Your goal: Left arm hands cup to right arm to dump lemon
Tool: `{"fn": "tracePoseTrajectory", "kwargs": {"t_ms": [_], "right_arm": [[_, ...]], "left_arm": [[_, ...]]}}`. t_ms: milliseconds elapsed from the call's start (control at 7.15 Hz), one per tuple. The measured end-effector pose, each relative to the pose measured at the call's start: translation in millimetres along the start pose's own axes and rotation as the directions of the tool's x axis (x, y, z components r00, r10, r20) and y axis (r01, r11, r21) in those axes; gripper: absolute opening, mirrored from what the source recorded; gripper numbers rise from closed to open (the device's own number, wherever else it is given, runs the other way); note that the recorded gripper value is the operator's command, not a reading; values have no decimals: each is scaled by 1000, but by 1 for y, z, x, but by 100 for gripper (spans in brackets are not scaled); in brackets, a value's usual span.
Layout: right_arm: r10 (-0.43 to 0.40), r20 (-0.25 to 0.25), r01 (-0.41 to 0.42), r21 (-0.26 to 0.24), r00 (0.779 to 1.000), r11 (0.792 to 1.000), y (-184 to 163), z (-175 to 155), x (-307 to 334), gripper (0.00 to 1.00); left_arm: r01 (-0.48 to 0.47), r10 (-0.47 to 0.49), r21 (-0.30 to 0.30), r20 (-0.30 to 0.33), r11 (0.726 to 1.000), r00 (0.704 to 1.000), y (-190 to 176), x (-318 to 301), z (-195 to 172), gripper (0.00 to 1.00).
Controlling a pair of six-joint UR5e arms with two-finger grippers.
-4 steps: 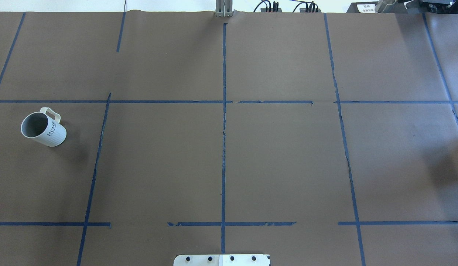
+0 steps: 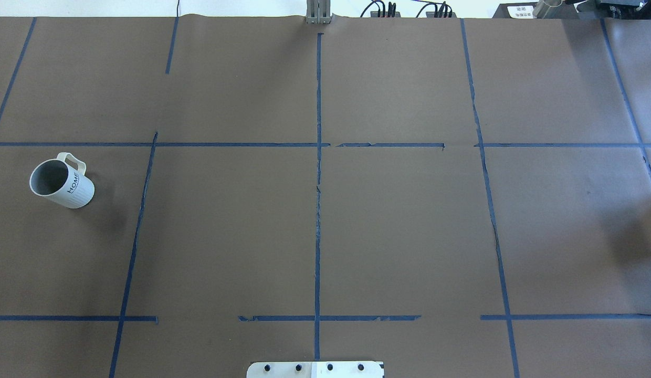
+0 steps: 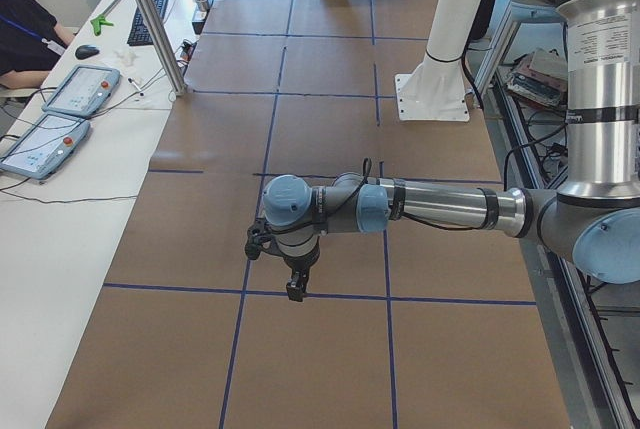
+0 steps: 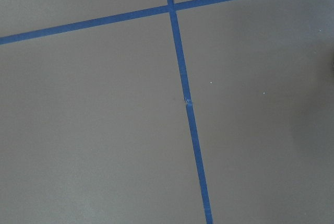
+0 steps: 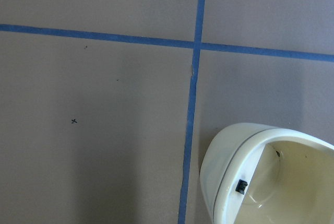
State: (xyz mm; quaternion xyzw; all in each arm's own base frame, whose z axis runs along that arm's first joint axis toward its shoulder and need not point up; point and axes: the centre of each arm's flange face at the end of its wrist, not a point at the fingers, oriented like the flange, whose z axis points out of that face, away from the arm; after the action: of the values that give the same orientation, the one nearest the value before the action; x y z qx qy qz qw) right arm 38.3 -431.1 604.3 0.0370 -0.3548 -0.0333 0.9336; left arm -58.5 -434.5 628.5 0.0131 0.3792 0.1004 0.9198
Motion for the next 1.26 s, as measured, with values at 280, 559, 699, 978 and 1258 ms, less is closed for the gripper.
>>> {"fn": "tracePoseTrajectory", "kwargs": {"t_ms": [280, 559, 699, 978, 1258], "right_arm": [[-28, 4, 28, 44, 1000, 999, -16, -9, -13, 100], [-41, 10, 40, 73, 999, 997, -33, -14, -30, 100], [-48, 13, 47, 69, 999, 997, -35, -11, -36, 100], [-54, 14, 53, 60, 998, 997, -36, -6, -41, 100], [-57, 16, 56, 55, 998, 997, -37, -4, -45, 100]], "left_arm": [[-53, 53, 54, 16, 997, 998, -25, 16, -21, 100], [-89, 86, 109, 34, 990, 996, -64, 30, -43, 100], [-56, 52, 133, 33, 989, 998, -73, 34, -49, 100], [13, -16, 158, 20, 987, 1000, -85, 57, -38, 100], [98, -97, 136, -14, 986, 995, -98, 99, -6, 100]]}}
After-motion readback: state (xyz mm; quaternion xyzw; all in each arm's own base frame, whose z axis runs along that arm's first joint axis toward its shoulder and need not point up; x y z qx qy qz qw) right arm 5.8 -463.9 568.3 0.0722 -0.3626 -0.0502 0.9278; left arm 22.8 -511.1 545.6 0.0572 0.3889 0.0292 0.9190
